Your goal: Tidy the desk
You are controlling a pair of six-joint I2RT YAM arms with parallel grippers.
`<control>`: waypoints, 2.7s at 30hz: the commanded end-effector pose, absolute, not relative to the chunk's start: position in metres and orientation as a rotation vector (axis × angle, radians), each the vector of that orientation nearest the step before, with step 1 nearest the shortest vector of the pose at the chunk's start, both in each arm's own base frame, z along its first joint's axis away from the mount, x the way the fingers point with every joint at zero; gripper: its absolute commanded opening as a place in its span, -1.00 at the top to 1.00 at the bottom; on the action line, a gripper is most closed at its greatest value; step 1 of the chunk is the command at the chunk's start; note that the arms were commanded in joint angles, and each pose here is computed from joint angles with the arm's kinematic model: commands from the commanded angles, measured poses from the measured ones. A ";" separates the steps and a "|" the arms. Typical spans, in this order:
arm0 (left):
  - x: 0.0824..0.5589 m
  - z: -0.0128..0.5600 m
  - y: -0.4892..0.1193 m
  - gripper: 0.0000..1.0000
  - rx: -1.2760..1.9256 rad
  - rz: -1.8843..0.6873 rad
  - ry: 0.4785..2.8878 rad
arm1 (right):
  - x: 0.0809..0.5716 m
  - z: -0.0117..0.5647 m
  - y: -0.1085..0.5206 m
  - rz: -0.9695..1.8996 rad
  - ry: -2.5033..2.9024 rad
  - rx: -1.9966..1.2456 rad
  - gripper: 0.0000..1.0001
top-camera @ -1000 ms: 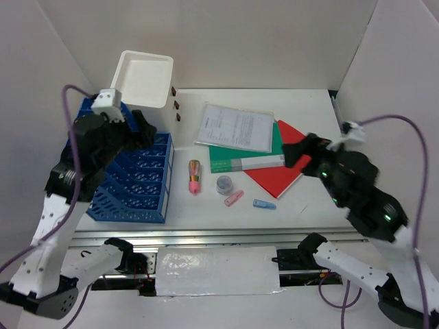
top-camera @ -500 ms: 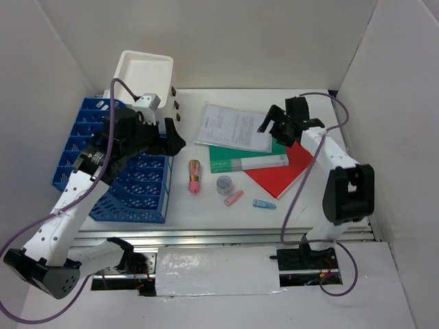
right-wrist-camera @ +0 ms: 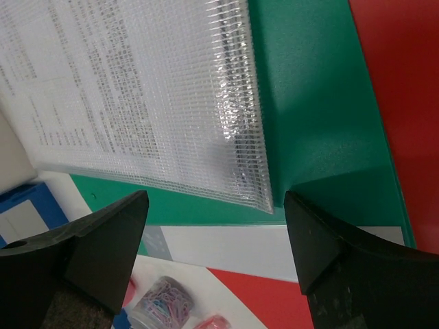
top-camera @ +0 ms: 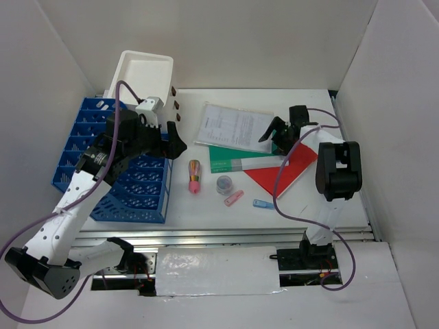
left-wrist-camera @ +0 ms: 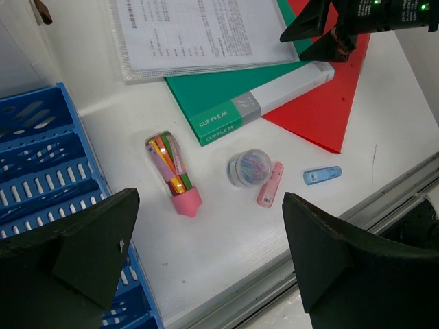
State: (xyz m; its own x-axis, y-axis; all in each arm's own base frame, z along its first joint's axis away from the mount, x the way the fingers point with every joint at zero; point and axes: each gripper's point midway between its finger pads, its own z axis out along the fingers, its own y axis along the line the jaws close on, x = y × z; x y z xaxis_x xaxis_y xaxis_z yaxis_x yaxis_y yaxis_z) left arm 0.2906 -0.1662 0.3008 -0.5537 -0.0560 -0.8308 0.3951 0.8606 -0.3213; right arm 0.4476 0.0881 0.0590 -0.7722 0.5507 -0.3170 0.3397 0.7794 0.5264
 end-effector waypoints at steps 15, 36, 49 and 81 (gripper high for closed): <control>0.288 0.318 -0.169 -0.99 0.290 -0.613 2.004 | 0.470 0.053 0.078 0.850 2.451 0.776 0.12; 0.288 0.317 -0.167 -0.99 0.279 -0.609 2.009 | 0.473 0.053 0.078 0.923 2.470 0.700 1.00; 0.308 0.303 -0.160 -0.99 0.078 -0.561 2.087 | 0.450 0.129 0.102 1.179 2.204 0.613 1.00; 0.394 0.153 -0.331 -0.99 -0.895 -1.079 2.418 | 0.388 0.252 0.115 1.176 1.949 0.547 1.00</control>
State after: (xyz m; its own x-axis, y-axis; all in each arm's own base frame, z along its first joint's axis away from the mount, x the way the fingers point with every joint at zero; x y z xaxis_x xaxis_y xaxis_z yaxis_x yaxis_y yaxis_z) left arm 0.3759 -0.3166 0.1395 -0.7850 -0.6074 -0.1218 -0.3607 0.6079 -0.7074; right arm 0.3927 0.1065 0.2264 -0.6017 0.7207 -0.3442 0.0678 0.4754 0.8771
